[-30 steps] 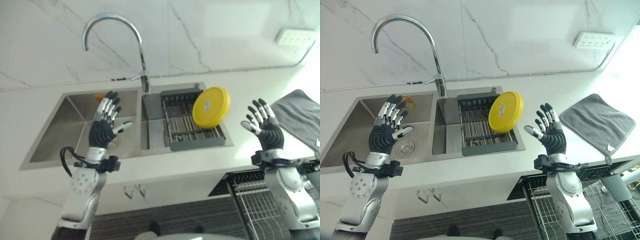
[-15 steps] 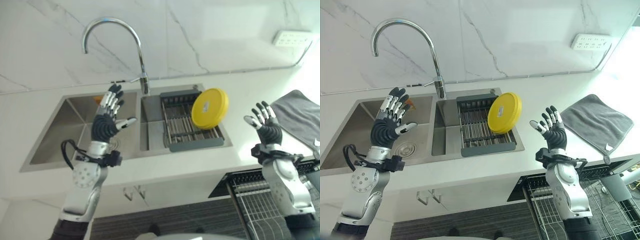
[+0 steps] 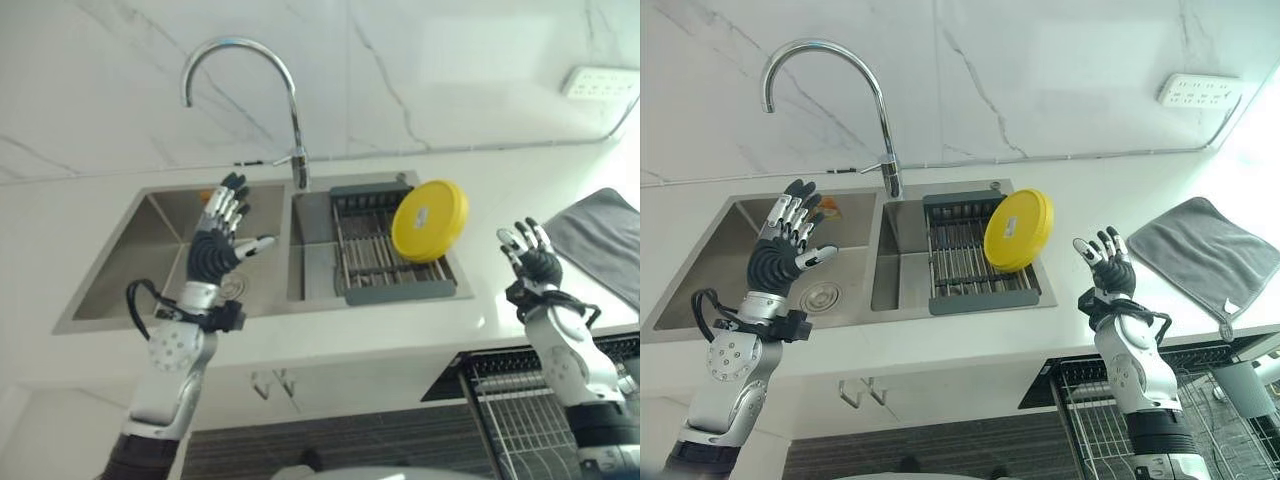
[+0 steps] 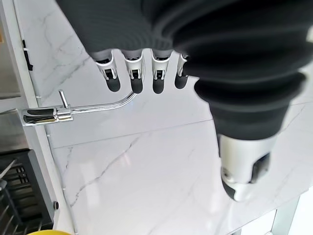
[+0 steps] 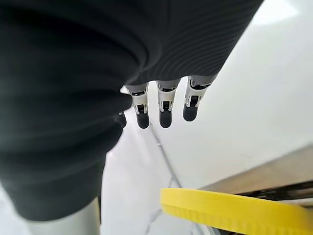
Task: Place the dishes in the dishwasher.
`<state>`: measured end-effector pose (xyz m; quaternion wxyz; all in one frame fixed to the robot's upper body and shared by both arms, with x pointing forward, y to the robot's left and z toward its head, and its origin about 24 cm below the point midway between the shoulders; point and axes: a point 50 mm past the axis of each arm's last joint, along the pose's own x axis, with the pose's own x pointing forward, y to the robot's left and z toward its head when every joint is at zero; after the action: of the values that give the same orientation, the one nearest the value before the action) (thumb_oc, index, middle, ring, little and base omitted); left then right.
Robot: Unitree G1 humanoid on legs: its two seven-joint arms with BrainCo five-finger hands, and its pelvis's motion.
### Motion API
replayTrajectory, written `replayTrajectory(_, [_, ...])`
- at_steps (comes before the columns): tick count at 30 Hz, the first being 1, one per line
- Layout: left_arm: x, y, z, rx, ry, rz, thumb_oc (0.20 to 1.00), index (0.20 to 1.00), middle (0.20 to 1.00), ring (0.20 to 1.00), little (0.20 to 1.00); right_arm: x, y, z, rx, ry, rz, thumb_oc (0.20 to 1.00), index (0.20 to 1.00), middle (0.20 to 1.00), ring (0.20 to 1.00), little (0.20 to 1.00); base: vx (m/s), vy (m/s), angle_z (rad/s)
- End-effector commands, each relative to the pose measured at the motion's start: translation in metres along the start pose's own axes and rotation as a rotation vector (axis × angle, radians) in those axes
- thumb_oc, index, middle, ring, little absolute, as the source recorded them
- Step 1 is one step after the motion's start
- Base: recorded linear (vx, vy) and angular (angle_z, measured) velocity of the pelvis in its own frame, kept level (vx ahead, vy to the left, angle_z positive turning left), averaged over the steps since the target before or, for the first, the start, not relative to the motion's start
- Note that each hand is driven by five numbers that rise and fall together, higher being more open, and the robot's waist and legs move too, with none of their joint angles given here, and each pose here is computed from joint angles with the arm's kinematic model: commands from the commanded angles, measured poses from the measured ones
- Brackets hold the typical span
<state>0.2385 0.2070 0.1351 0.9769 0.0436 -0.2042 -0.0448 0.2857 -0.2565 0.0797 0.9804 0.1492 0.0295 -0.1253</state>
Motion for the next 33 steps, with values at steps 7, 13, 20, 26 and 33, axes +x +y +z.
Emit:
replayTrajectory(7, [0.023,-0.006,0.01,0.031,-0.078,-0.067,1.0,1.0,1.0,1.0,1.0,0.032,0.003,0.044,0.057,-0.053,0.032,1.0,1.0,1.0,1.0,1.0,0.02,0.0,0.03])
replayTrajectory(13, [0.025,-0.005,0.011,0.029,-0.071,-0.078,1.0,1.0,1.0,1.0,1.0,0.041,-0.012,0.056,0.05,-0.047,-0.033,1.0,1.0,1.0,1.0,1.0,0.02,0.007,0.04])
replayTrajectory(20, [0.027,-0.007,0.01,0.028,-0.064,-0.094,1.0,1.0,1.0,1.0,1.0,0.044,-0.026,0.057,0.019,-0.015,-0.075,1.0,1.0,1.0,1.0,1.0,0.03,-0.003,0.04])
replayTrajectory(26, [0.028,-0.008,0.01,0.033,-0.061,-0.107,1.0,1.0,1.0,1.0,1.0,0.046,-0.034,0.054,-0.009,0.027,-0.067,1.0,1.0,1.0,1.0,1.0,0.03,-0.013,0.05])
replayTrajectory(33, [0.028,-0.006,0.01,0.043,-0.05,-0.118,1.0,1.0,1.0,1.0,1.0,0.049,-0.039,0.052,-0.043,0.061,-0.032,1.0,1.0,1.0,1.0,1.0,0.02,-0.015,0.01])
